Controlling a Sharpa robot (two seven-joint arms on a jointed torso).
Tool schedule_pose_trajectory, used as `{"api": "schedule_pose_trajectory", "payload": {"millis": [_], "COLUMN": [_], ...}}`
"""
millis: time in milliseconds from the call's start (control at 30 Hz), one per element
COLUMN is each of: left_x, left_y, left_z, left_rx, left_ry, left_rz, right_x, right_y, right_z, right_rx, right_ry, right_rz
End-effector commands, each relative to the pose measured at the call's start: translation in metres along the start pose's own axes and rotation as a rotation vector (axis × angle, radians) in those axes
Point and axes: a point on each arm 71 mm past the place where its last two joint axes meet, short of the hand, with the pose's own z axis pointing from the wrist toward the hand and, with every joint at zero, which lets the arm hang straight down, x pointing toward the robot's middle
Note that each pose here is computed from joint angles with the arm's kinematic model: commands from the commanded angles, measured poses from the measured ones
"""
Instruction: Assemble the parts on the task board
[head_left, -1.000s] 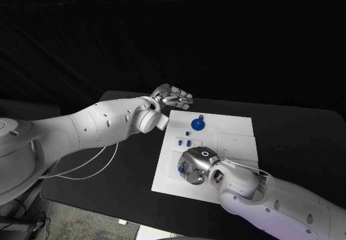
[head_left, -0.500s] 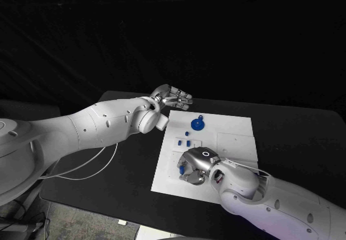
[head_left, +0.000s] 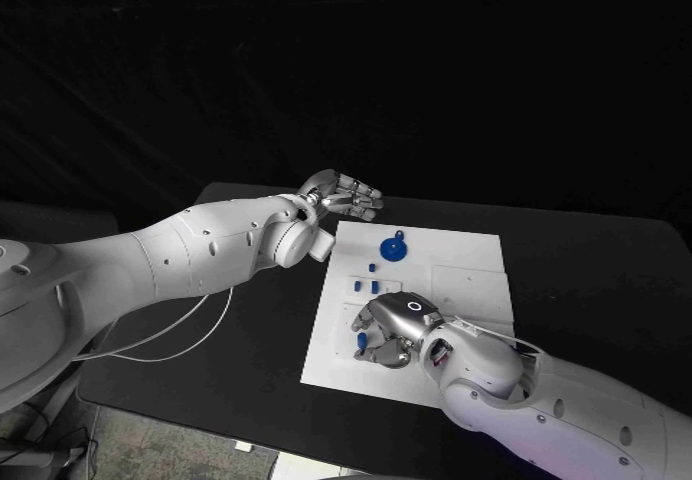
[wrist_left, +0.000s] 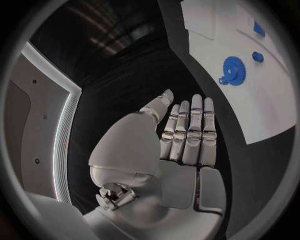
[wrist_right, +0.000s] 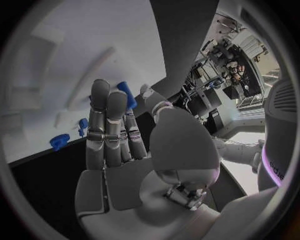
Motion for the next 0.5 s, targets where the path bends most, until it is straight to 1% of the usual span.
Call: {"api": "schedule_pose_trajectory", "payload": {"millis": [33, 167, 300, 400, 500], "left_x": [0.0001, -0.0026, -0.0046, -0.0064, -0.0089], "left_y": [-0.0011, -0.0003, 0.0004, 0.0009, 0.0017], "left_z": [-0.0001, -0.0009, -0.0018, -0.0026, -0.0037], "left_rx": [0.005, 0.004, 0.002, 0.002, 0.001], "left_ry": [0.009, 0.004, 0.003, 0.001, -0.002], "left_rz": [-0.008, -0.006, -0.006, -0.006, -0.005], "right_x": [-0.007, -0.017, -0.030, -0.044, -0.063], "right_y": [0.002, -0.001, -0.009, -0.020, -0.040], "right_z": [-0.003, -0.007, -0.012, -0.016, -0.024], "right_rx": [-0.027, -0.030, -0.017, 0.010, 0.060], "right_ry": [-0.062, -0.102, -0.138, -0.162, -0.193], "right_rz": [0.082, 0.138, 0.205, 0.276, 0.351]}}
